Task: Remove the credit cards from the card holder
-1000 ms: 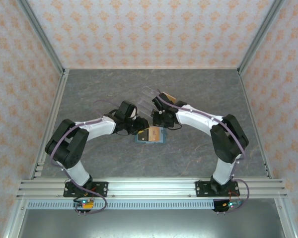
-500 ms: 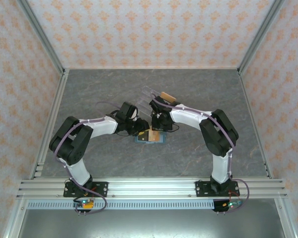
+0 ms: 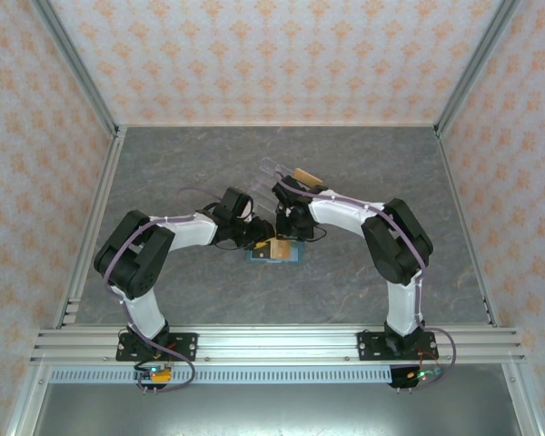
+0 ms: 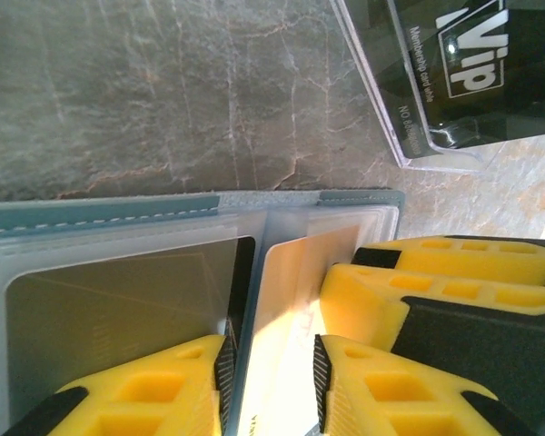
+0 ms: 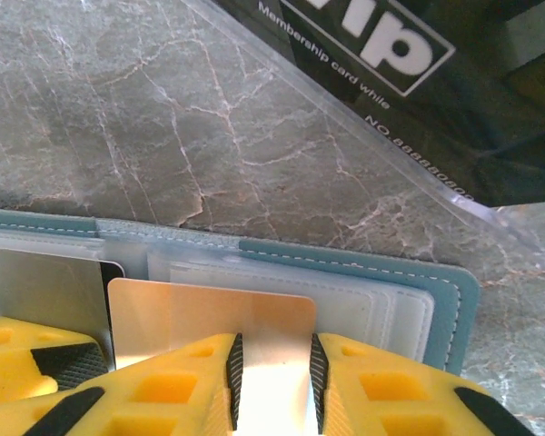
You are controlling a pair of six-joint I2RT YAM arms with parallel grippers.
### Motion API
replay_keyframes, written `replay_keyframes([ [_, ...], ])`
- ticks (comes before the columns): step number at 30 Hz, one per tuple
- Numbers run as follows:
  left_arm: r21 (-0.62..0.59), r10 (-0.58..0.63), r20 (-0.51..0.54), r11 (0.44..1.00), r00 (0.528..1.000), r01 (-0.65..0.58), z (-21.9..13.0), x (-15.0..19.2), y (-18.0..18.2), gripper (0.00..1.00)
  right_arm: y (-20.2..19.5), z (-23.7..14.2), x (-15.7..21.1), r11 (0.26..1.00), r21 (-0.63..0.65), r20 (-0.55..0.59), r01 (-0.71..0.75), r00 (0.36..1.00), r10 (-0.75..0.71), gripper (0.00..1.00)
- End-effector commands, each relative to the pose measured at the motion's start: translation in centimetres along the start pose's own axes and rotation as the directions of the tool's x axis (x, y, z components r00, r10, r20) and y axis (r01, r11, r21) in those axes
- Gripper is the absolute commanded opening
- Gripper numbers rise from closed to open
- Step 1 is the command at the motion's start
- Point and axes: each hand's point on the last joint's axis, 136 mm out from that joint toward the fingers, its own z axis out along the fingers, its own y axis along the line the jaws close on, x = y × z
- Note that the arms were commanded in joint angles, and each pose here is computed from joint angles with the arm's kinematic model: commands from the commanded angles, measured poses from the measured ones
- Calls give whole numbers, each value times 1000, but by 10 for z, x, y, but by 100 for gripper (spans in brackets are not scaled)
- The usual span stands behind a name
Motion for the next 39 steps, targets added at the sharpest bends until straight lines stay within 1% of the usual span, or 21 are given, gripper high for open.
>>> replay_keyframes([
  [1,19,-5,-16,1000,1000,5,5,2,1,30,-4,10,10,1000,29,-47,7,999,-6,29],
  [7,25,-3,-25,1000,1000,4,7,3,0,29,-5,11,10,1000,31,-50,6,999,-4,28],
  [11,-15,-3,-22,1000,1000,2,7,3,8,30,-5,12,10,999,33,-52,4,999,-2,27],
  [14,-15,-5,-29,1000,1000,4,9,3,9,30,-5,14,10,1000,30,-54,2,999,0,25],
  [18,-54,1,-21,999,1000,-3,7,2,14,30,-5,15,11,1000,28,-55,2,999,0,23],
  [20,-39,5,-26,999,1000,-6,8,3,11,29,-5,15,11,1000,29,-56,-2,998,3,22],
  [23,-10,6,-31,1000,1000,-7,8,3,6,24,-5,16,10,1000,30,-56,-2,998,4,22],
  [25,-7,10,-28,1000,1000,-11,7,2,4,20,-7,16,10,999,39,-55,-2,998,4,22],
  [27,-19,16,-17,1000,1000,-17,4,0,5,15,-9,16,10,999,53,-51,-2,999,4,22],
  [30,-56,28,-4,998,1000,-29,-1,-1,10,10,-13,16,9,998,67,-44,-6,999,9,22],
  [33,-81,36,10,996,999,-35,-6,-2,14,1,-15,15,9,997,75,-38,-10,999,13,22],
  [39,-111,53,35,993,998,-49,-23,-5,20,0,-15,5,2,998,57,3,-26,1000,26,21],
])
